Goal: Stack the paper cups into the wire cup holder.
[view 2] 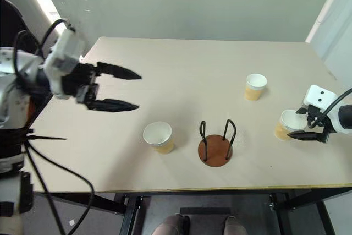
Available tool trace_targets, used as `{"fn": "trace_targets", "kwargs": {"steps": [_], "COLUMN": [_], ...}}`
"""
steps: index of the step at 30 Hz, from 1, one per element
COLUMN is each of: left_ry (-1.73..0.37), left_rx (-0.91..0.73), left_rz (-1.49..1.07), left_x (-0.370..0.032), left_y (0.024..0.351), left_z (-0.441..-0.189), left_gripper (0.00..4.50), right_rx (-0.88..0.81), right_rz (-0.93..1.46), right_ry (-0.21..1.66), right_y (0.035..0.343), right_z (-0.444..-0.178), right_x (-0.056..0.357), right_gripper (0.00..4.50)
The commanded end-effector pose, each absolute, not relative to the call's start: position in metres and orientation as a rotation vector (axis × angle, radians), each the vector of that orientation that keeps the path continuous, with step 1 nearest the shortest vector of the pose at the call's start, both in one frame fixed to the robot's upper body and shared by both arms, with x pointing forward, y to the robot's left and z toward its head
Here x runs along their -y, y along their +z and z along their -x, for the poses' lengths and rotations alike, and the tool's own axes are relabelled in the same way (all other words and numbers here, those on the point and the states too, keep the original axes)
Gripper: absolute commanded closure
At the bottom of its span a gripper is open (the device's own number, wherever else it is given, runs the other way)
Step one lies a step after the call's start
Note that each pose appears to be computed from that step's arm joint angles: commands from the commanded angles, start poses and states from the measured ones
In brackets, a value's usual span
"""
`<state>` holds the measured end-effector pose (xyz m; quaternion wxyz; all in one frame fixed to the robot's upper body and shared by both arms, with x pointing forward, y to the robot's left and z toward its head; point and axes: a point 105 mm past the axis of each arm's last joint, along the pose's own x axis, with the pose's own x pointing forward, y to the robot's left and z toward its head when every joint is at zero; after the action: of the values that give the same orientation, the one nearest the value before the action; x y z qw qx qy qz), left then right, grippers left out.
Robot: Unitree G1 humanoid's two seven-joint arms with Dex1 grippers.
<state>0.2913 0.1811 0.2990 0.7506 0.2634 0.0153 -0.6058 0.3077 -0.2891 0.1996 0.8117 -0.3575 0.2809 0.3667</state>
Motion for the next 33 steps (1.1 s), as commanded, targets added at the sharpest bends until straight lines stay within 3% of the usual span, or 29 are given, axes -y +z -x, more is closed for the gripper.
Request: {"fn": "trace_targets", "kwargs": {"steps": [1, 8, 9, 12, 22, 27, 33], "left_ry": [-1.265, -1.260, -1.259, -1.253, -1.233, -1.186, -1.134], "left_rx": [0.032, 0.027, 0.027, 0.021, -0.016, -0.028, 0.000], "left_rz": [-0.595, -0.572, -0.568, -0.559, -0.451, -0.417, -0.412], "left_x": [-0.196, -0.193, -0.193, -0.192, -0.188, -0.187, -0.188], "left_y": [0.328, 0.330, 0.330, 0.328, 0.303, 0.290, 0.295], "left_z": [-0.272, -0.254, -0.253, -0.250, -0.255, -0.259, -0.256], "left_gripper": [0.38, 0.38, 0.35, 0.34, 0.34, 0.34, 0.34], "right_rx": [-0.594, -0.617, -0.620, -0.624, -0.597, -0.487, -0.212], "right_rz": [0.782, 0.762, 0.756, 0.756, 0.776, 0.804, 0.909], "right_ry": [0.771, 0.808, 0.817, 0.827, 0.838, 0.927, 1.119], "right_y": [0.199, 0.185, 0.184, 0.181, 0.191, 0.231, 0.303], "right_z": [-0.314, -0.321, -0.321, -0.322, -0.322, -0.308, -0.282], "right_x": [0.292, 0.287, 0.286, 0.285, 0.282, 0.262, 0.203], "right_gripper": [0.00, 0.00, 0.18, 0.92, 4.47, 4.47, 4.47]}}
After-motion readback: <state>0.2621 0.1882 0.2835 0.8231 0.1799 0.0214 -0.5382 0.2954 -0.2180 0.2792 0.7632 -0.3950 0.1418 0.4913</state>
